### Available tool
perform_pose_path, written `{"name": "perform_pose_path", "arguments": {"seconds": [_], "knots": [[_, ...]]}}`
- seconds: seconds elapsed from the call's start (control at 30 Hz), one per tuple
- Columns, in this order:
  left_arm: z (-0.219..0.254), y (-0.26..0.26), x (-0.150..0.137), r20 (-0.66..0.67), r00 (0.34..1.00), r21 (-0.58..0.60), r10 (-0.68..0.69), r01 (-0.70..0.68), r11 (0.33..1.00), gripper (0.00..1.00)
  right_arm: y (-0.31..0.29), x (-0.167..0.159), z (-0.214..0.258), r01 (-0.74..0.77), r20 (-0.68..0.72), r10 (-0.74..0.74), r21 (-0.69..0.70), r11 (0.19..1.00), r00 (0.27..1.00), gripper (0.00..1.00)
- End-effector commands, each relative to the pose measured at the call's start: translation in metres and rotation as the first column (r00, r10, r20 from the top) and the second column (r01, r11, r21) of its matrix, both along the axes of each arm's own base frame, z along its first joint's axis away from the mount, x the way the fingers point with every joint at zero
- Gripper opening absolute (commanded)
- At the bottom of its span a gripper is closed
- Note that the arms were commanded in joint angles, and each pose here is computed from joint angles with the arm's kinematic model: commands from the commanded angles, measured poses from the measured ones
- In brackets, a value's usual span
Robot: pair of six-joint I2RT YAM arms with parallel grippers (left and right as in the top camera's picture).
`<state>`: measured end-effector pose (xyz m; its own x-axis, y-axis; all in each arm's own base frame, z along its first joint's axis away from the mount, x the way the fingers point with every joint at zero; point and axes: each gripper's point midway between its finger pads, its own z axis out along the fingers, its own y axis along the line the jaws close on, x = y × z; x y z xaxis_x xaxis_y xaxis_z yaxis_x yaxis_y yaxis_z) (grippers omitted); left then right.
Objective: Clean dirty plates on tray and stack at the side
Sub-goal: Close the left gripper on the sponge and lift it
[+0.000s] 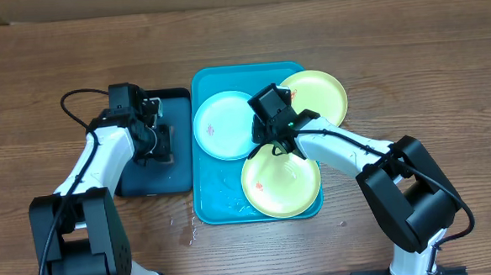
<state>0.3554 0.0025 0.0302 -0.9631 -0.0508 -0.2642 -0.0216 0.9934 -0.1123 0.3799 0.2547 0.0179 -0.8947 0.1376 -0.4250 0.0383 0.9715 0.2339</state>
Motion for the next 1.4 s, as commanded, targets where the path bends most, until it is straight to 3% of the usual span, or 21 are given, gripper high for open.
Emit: {"name": "perform_pose_path", "arguments": {"seconds": [0.0, 0.23, 0.8, 0.97, 1.1, 1.37], "knots": [[-0.004, -0.004, 0.0, 0.006, 1.0, -0.003, -0.027, 0.027, 1.0, 0.33, 0.004, 0.004, 0.0, -0.004, 0.007, 0.004, 0.004, 1.0, 1.0, 0.27], [-0.005, -0.003, 0.001, 0.009, 1.0, 0.002, -0.026, 0.026, 1.0, 0.38, 0.004, 0.004, 0.0, -0.004, 0.007, 0.004, 0.004, 1.0, 1.0, 0.28], [-0.011, 0.004, -0.01, -0.034, 0.999, 0.043, -0.015, 0.016, 0.999, 0.33, 0.004, 0.003, 0.0, -0.005, 0.004, 0.005, 0.002, 1.0, 1.0, 0.28], [-0.014, 0.004, -0.009, -0.021, 1.0, 0.042, -0.014, 0.015, 0.999, 0.32, 0.004, 0.003, 0.0, -0.004, 0.004, 0.004, 0.002, 1.0, 1.0, 0.33], [-0.014, 0.004, -0.006, -0.01, 1.0, 0.043, -0.014, 0.015, 0.999, 0.22, 0.004, 0.003, 0.0, -0.004, 0.005, 0.004, 0.002, 1.0, 1.0, 0.41], [-0.014, 0.002, -0.005, 0.0, 1.0, 0.034, -0.017, 0.017, 0.999, 0.27, 0.004, 0.003, 0.0, -0.004, 0.004, 0.004, 0.002, 1.0, 1.0, 0.42]]}}
